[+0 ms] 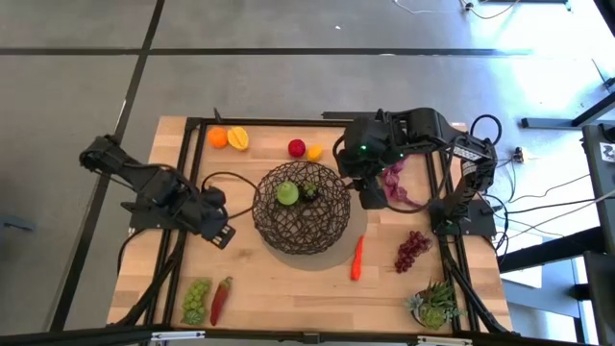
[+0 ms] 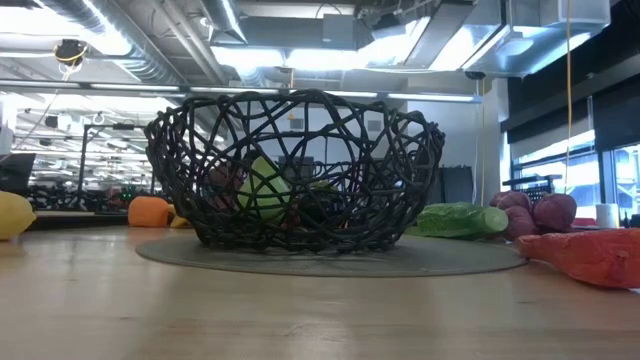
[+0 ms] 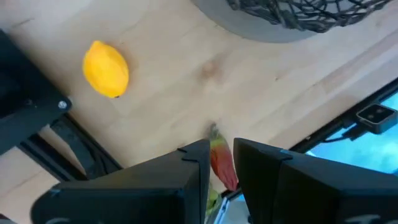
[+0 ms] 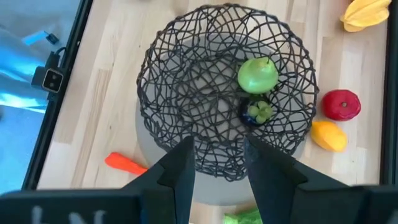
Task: Build produce basket
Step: Put the star fruit into the wire basket
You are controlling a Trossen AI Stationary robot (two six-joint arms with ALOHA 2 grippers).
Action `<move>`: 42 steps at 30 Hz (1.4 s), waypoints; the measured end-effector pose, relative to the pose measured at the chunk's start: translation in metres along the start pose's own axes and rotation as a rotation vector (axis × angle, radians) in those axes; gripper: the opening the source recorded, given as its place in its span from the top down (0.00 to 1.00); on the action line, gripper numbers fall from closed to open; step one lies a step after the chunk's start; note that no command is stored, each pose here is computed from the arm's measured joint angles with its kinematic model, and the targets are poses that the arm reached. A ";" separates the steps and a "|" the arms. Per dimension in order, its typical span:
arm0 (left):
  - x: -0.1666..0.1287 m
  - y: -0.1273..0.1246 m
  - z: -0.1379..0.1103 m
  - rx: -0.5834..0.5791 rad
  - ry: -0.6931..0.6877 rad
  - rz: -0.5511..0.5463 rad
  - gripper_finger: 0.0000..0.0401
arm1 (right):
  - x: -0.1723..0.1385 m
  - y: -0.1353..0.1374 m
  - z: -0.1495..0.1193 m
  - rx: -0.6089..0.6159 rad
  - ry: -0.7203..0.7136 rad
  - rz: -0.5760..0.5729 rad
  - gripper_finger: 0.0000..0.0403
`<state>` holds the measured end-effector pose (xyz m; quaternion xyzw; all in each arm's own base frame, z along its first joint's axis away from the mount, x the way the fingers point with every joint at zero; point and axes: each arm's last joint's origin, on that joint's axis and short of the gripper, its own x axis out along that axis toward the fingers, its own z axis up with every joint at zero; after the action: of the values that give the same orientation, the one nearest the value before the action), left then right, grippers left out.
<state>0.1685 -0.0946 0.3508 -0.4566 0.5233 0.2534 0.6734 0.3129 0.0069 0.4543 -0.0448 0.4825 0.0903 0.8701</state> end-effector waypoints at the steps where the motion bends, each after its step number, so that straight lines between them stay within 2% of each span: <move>1: 0.000 0.001 -0.001 -0.002 -0.002 0.013 0.85 | 0.000 0.000 0.001 0.008 -0.006 -0.001 0.67; 7: -0.002 0.015 -0.002 0.022 -0.082 0.149 0.85 | 0.000 0.000 0.002 0.071 -0.020 -0.003 0.67; 10: -0.005 0.021 0.003 0.013 -0.135 0.182 0.85 | 0.000 0.000 0.002 0.105 -0.019 -0.003 0.67; 16: -0.009 0.027 0.029 -0.060 -0.266 0.216 0.85 | 0.000 -0.002 0.002 0.227 -0.018 -0.036 0.67; 19: -0.012 0.032 0.050 -0.019 -0.305 0.240 0.85 | 0.000 -0.002 0.002 0.281 -0.018 -0.058 0.67; 24: -0.015 0.042 0.091 0.020 -0.346 0.275 0.85 | 0.000 -0.004 0.001 0.287 -0.018 -0.122 0.67; 28: -0.018 0.052 0.124 0.070 -0.348 0.245 0.85 | 0.000 -0.009 0.001 0.296 -0.017 -0.174 0.67; 33: -0.017 0.065 0.166 0.253 -0.325 0.207 0.85 | -0.001 -0.016 0.000 0.291 -0.018 -0.190 0.67; 38: -0.005 0.084 0.205 0.467 -0.258 0.307 0.85 | -0.003 -0.024 -0.002 0.250 -0.015 -0.204 0.67; 40: 0.004 0.093 0.220 0.475 -0.208 0.341 0.85 | -0.003 -0.027 -0.002 0.239 -0.013 -0.210 0.67; 42: 0.014 0.104 0.235 0.398 -0.169 0.360 0.85 | -0.003 -0.030 -0.003 0.243 -0.013 -0.215 0.67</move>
<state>0.1991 0.1577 0.3098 -0.1921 0.5774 0.2983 0.7353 0.3146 -0.0236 0.4553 0.0101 0.4769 -0.0622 0.8767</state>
